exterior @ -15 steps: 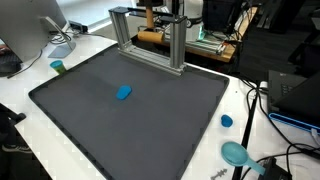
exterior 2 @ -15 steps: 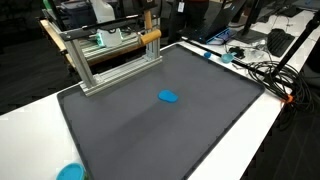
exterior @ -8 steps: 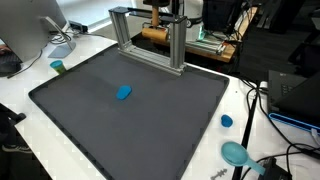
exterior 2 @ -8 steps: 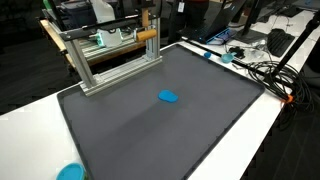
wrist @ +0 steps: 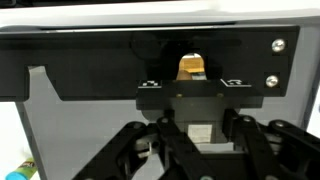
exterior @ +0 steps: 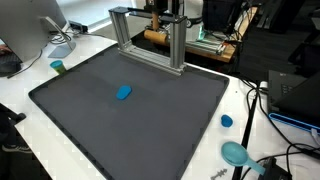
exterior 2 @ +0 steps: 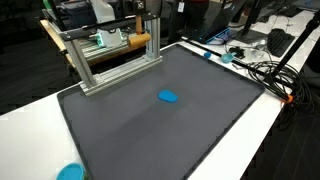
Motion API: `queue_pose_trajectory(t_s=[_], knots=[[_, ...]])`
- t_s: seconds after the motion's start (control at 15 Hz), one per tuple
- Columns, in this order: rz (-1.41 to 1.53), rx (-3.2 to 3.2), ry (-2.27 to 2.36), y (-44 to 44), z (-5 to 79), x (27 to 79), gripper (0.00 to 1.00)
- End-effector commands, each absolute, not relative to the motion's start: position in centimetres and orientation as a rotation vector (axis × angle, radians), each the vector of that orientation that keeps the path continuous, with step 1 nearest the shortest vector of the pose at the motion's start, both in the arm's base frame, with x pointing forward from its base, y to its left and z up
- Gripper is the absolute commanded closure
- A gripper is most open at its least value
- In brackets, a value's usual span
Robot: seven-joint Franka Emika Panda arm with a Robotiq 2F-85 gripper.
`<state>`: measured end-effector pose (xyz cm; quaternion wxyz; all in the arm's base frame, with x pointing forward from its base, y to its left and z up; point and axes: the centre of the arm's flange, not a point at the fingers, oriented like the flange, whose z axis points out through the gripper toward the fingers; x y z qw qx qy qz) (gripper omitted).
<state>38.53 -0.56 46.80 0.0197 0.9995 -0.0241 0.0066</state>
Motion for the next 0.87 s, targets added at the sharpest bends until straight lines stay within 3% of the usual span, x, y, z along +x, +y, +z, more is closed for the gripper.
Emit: queue_pose_trajectory(t_s=[0.0,0.07,0.13,0.4,0.67,0.73,0.8], knots=[[0.066,3.132,-0.08,-0.5,47.4,36.2,0.79],[0.097,3.139,-0.042,-0.4,47.4,36.3,0.29],[0.11,3.144,-0.018,-0.2,47.6,36.2,0.27],[0.168,3.149,0.014,-0.2,49.1,35.2,0.02],[0.461,3.1,-0.009,-0.5,52.2,34.3,0.0],[0.306,3.11,-0.013,-0.2,51.3,36.2,0.0],[0.368,3.104,-0.013,-0.3,52.1,36.0,0.0]])
